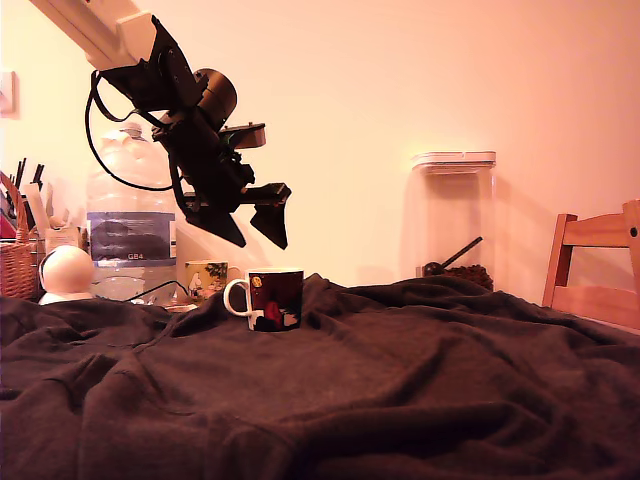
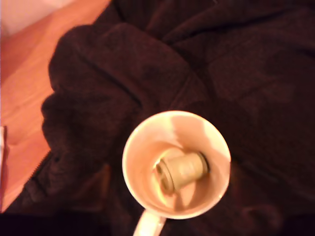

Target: Pick up the coffee capsules from the table one by one and drop them inside the nearest coffee cup

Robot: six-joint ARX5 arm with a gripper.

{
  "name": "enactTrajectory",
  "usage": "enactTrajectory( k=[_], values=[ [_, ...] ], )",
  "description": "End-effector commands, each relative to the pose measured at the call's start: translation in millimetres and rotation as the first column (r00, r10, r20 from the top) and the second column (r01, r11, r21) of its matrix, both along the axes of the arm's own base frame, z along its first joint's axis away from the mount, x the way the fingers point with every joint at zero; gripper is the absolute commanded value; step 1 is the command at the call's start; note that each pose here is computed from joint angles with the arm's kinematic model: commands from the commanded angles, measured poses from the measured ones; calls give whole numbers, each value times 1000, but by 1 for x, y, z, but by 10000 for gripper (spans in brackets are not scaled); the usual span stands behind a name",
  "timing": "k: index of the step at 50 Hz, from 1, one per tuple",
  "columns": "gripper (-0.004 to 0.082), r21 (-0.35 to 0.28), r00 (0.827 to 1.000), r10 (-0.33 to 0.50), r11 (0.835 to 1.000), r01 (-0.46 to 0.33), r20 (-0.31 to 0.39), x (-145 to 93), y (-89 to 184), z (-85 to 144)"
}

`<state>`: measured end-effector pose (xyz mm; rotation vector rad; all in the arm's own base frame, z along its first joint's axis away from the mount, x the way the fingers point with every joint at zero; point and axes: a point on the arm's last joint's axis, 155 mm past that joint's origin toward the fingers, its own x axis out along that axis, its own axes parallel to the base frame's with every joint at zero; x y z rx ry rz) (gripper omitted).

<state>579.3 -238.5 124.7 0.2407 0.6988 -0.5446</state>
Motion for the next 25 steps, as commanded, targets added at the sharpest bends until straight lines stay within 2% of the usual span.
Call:
enactTrajectory(
  k=[1,5,10,13,25],
  values=[
    [415,-4,1000,-1,1000,1,-11,2,0,-9],
    [195,-10,1000,-8,1000,8,9,2,-1,2],
    [33,-15,999,-12,1000,13,39,2,-1,17],
    [0,-25,998,-17,1000,18,56,2,-2,27],
    [-1,-64,990,-30,997,39,137,-1,-6,72]
  ],
)
